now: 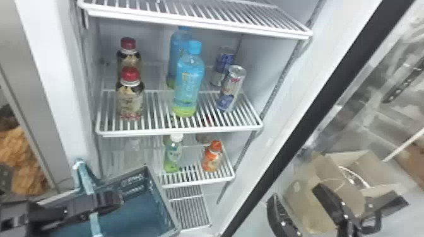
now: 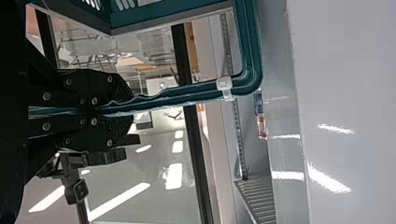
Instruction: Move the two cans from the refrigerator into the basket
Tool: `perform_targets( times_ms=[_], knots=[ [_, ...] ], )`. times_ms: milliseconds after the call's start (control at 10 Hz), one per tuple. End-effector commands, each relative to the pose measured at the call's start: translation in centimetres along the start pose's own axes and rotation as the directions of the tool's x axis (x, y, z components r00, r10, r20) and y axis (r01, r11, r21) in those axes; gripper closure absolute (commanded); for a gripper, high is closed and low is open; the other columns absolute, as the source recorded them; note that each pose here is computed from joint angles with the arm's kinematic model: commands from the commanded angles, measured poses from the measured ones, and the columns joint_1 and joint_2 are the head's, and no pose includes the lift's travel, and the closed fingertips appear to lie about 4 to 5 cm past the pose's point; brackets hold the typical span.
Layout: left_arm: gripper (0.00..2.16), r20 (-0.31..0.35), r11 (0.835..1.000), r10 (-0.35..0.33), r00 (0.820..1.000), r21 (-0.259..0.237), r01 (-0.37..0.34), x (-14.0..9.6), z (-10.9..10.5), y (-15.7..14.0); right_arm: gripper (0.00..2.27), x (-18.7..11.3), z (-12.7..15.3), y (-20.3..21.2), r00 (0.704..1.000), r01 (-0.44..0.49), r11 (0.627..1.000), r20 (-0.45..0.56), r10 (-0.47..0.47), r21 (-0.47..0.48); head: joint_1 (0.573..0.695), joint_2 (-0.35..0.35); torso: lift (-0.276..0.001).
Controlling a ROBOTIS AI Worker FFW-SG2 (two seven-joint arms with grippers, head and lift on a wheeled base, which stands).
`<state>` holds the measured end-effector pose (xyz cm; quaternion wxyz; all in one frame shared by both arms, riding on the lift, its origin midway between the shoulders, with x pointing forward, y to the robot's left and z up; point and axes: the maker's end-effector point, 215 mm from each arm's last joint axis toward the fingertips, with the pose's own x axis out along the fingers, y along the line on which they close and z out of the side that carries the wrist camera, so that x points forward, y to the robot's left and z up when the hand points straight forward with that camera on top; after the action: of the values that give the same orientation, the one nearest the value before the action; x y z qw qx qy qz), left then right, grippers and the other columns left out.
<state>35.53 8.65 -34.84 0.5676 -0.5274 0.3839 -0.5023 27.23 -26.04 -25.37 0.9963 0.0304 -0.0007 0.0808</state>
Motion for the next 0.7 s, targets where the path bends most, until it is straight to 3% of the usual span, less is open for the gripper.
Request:
perform_targets(
  times_ms=[0,600],
  knots=[
    [1.19,0.004,1.0,0.003,1.0,-0.003,-0.003,-0.13,-0.01,0.13,0.11,-0.01,-0.12,-0.02,1.0,0.0,1.0,-0.003,0.0,0.001,0.695,-0.318,-0.025],
    [1.19,0.003,1.0,0.005,1.0,-0.005,-0.005,-0.09,-0.07,0.2,0.11,0.46,-0.16,-0.22,1.0,0.001,1.0,0.006,-0.001,-0.004,0.695,-0.318,-0.025]
  ],
)
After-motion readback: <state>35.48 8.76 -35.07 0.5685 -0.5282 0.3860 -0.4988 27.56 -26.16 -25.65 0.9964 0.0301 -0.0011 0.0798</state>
